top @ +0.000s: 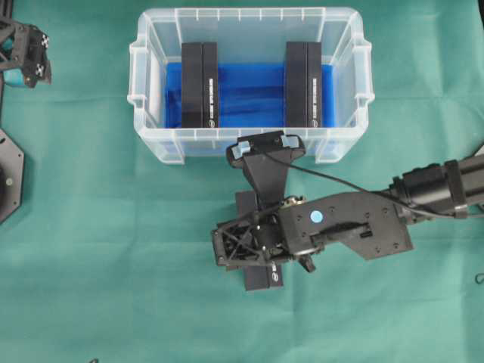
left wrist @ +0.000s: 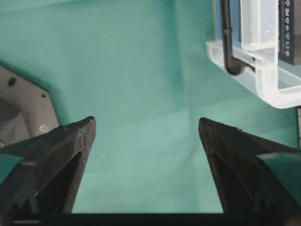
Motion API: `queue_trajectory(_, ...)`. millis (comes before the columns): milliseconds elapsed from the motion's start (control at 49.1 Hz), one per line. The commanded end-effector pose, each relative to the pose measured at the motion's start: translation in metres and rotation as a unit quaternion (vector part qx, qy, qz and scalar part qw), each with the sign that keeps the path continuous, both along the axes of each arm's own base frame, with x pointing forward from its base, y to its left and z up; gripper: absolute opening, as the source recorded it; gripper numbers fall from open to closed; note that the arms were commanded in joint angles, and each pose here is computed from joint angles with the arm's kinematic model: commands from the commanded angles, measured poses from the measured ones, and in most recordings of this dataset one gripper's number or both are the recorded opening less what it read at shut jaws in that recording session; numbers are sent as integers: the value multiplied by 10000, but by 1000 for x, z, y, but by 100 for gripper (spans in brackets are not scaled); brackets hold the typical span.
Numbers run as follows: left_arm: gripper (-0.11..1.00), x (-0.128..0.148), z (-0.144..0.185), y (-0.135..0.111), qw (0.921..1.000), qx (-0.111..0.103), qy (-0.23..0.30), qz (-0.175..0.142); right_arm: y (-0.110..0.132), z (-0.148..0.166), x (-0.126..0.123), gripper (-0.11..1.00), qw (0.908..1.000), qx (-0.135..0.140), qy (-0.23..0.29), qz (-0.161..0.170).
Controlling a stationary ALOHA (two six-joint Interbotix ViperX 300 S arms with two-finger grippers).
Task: Take out the box from the case.
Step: 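Carry the box toward the front and lower it onto the table, then open the right gripper, release the box, and retract right arm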
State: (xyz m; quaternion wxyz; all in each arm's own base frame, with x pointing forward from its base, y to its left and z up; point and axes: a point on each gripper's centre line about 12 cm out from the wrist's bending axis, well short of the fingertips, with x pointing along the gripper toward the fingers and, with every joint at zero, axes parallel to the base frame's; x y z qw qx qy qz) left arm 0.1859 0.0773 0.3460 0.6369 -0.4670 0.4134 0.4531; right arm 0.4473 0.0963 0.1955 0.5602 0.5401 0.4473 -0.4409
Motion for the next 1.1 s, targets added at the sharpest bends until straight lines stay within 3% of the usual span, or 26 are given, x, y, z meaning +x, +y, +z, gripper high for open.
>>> queue_trajectory(0,90,0,5,1,10000,50,-81,25,0,26,0,94,9995,69,-301,-20)
queue_trajectory(224,90,0,5,1,10000,50,-81,25,-1,47,1,94,9989,82,-456,-39)
queue_trajectory(753,90,0,5,1,9999,46,-90,24,-14,145,-6,94,9969,-251,-731,-145)
queue_trajectory(1079,90,-1,5,1,9999,53,-103,16,-17,147,-5,93,9965,-404,-725,-20)
